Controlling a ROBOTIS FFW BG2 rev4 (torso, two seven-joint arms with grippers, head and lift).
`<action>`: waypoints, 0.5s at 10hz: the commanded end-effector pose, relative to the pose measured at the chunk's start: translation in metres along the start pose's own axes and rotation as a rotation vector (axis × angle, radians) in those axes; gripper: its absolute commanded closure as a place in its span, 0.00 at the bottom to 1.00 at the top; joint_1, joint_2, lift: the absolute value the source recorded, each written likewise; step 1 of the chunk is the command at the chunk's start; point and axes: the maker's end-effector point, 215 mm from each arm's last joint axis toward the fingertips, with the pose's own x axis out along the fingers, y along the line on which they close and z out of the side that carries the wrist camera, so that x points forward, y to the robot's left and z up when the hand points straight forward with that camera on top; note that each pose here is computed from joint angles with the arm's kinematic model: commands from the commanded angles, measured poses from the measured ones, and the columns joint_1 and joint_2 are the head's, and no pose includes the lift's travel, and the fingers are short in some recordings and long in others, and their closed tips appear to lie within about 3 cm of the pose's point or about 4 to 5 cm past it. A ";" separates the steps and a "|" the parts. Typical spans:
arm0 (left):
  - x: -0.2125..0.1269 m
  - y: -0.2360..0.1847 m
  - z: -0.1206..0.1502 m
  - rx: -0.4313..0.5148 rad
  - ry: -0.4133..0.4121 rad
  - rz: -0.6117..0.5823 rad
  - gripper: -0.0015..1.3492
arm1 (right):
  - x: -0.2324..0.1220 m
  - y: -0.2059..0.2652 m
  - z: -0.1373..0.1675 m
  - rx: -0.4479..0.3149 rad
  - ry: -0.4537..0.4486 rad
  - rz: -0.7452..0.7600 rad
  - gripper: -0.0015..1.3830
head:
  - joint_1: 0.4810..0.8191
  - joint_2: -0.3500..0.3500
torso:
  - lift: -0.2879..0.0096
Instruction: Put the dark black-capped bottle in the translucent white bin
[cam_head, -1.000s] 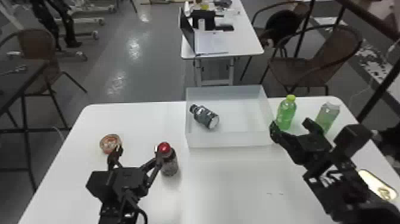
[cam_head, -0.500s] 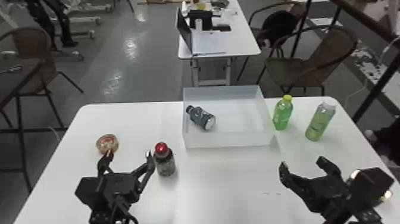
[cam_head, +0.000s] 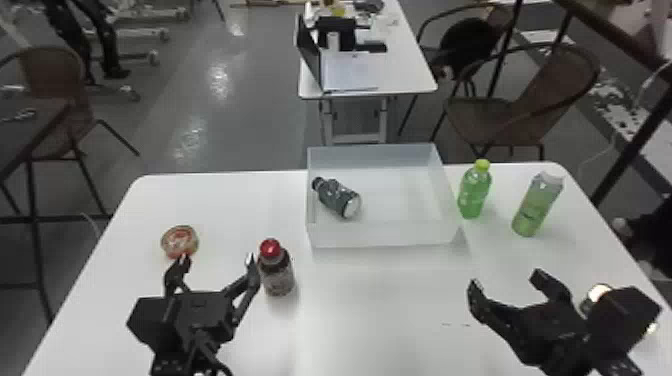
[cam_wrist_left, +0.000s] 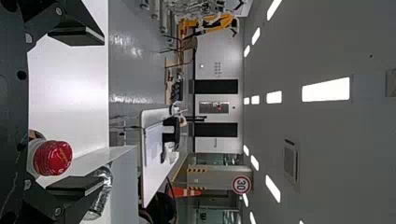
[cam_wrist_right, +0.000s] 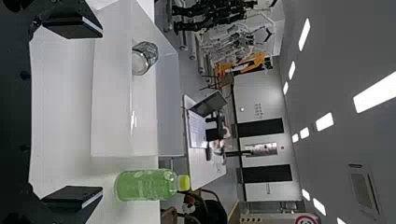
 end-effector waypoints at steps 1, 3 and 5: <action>0.000 -0.001 0.001 -0.001 -0.001 0.001 0.17 | 0.001 0.001 0.000 -0.001 0.000 0.005 0.08 | 0.63 0.58 | 0.85; 0.001 -0.001 0.002 0.000 -0.003 0.000 0.17 | 0.002 0.001 0.003 -0.001 -0.005 0.008 0.08 | 0.63 0.59 | 0.85; 0.000 0.002 0.003 0.004 -0.006 0.004 0.17 | 0.004 0.001 0.005 0.001 -0.009 0.009 0.08 | 0.63 0.59 | 0.85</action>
